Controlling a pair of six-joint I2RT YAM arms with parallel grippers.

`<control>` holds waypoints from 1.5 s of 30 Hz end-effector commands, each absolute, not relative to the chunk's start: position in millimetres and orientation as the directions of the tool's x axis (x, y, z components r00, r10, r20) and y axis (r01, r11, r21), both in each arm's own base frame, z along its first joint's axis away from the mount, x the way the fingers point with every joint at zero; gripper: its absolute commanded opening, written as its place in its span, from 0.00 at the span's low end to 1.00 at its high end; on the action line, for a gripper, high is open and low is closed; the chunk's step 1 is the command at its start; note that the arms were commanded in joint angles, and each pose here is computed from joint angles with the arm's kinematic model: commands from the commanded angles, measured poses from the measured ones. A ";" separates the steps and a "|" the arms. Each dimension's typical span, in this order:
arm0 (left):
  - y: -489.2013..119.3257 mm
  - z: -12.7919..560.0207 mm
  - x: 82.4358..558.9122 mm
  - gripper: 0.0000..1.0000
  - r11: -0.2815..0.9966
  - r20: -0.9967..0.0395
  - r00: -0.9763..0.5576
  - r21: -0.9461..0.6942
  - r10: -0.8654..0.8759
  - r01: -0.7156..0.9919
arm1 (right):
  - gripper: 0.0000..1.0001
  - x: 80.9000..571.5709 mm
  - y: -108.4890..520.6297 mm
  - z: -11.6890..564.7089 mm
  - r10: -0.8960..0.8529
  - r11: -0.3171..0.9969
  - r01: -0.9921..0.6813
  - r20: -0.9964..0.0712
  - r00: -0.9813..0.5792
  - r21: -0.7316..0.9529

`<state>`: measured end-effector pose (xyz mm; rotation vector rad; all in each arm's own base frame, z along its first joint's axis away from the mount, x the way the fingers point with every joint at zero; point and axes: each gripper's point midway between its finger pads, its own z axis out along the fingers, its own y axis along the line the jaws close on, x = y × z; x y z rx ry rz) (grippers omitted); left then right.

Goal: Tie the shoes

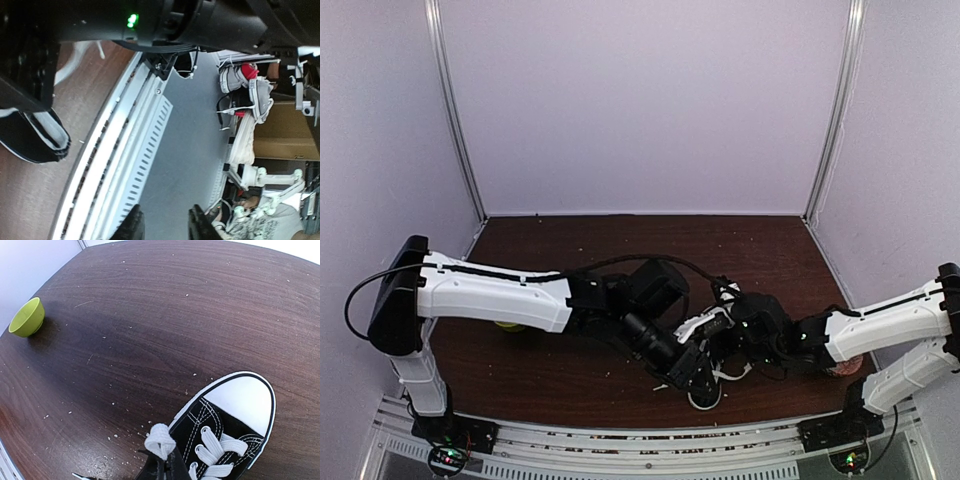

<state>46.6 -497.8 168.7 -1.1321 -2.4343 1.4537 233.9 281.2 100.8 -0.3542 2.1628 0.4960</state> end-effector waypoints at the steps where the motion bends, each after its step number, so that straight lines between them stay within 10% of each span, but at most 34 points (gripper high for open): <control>1: -492.9 158.3 65.9 0.41 0.309 -0.302 -0.741 -0.767 0.600 0.563 | 0.00 238.6 286.5 109.7 -0.025 0.868 -0.417 -0.814 -0.580 0.270; 12: -475.1 174.8 199.2 0.50 0.427 -0.534 -0.809 -0.689 0.247 0.586 | 0.00 226.4 289.2 113.1 -0.047 0.811 -0.512 -0.841 -0.538 0.282; 25: -523.2 166.2 217.6 0.54 0.334 -0.490 -0.836 -0.767 0.247 0.548 | 0.00 215.6 293.5 115.1 -0.073 0.760 -0.584 -0.855 -0.514 0.286; 31: -523.8 155.3 217.9 0.43 0.352 -0.468 -0.846 -0.770 0.256 0.532 | 0.00 216.0 294.0 114.2 -0.072 0.760 -0.582 -0.853 -0.516 0.288; 36: -524.5 145.5 216.0 0.14 0.357 -0.443 -0.856 -0.780 0.266 0.514 | 0.00 215.9 294.3 114.9 -0.075 0.759 -0.585 -0.855 -0.514 0.285; 45: -520.0 135.5 210.5 0.00 0.362 -0.428 -0.856 -0.779 0.290 0.512 | 0.56 209.9 277.1 121.9 -0.106 0.783 -0.565 -0.841 -0.531 0.258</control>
